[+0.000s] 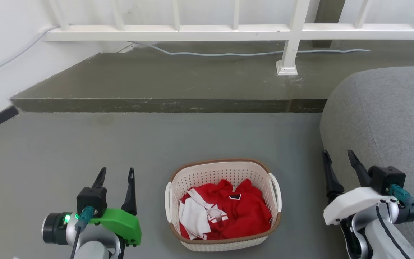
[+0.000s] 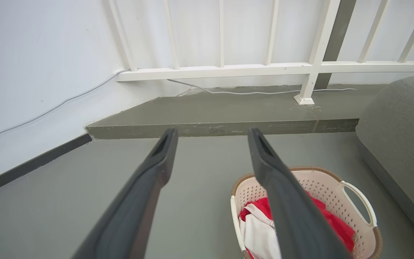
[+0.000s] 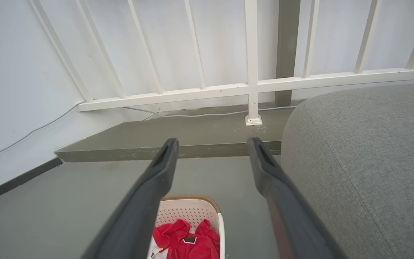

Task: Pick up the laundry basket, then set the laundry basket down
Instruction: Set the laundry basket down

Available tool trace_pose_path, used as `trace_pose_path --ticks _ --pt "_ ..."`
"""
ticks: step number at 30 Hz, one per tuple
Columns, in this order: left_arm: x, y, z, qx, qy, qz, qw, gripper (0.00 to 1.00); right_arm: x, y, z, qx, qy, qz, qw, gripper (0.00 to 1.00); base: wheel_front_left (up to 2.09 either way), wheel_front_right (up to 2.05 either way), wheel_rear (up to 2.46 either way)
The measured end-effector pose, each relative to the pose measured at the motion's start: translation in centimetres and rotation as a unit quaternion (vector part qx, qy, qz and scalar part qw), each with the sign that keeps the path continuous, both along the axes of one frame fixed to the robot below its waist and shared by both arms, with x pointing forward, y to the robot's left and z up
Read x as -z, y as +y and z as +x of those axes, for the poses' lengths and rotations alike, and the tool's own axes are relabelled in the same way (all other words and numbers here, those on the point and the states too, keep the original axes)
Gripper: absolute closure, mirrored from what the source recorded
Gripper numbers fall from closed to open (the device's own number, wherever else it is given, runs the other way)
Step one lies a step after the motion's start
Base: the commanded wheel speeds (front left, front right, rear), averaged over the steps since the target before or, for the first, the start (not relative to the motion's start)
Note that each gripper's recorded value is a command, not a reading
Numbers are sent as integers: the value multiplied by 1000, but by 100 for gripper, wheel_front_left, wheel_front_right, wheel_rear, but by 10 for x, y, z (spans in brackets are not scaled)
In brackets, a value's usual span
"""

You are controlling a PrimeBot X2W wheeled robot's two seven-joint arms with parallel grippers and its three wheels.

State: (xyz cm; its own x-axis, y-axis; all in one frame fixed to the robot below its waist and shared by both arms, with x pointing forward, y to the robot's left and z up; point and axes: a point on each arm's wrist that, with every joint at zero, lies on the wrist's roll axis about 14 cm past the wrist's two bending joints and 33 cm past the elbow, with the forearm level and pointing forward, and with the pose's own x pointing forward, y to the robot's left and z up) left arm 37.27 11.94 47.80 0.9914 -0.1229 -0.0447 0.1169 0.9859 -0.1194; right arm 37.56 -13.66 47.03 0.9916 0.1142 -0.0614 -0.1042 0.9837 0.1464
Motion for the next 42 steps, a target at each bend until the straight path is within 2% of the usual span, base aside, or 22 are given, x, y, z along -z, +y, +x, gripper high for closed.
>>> trace_pose_path --ticks 7,16,42 --pt "-18 -1 -5 -3 -33 1 999 0 -10 0 -6 1 -19 -5 1000 0 0 0 0" --pt "-17 -6 -16 1 -37 4 999 0 -18 -3 -10 4 -34 -10 999 0 0 0 0" --pt "-20 -11 -26 0 -47 14 999 0 -8 -8 -21 11 -22 -21 999 0 0 0 0"
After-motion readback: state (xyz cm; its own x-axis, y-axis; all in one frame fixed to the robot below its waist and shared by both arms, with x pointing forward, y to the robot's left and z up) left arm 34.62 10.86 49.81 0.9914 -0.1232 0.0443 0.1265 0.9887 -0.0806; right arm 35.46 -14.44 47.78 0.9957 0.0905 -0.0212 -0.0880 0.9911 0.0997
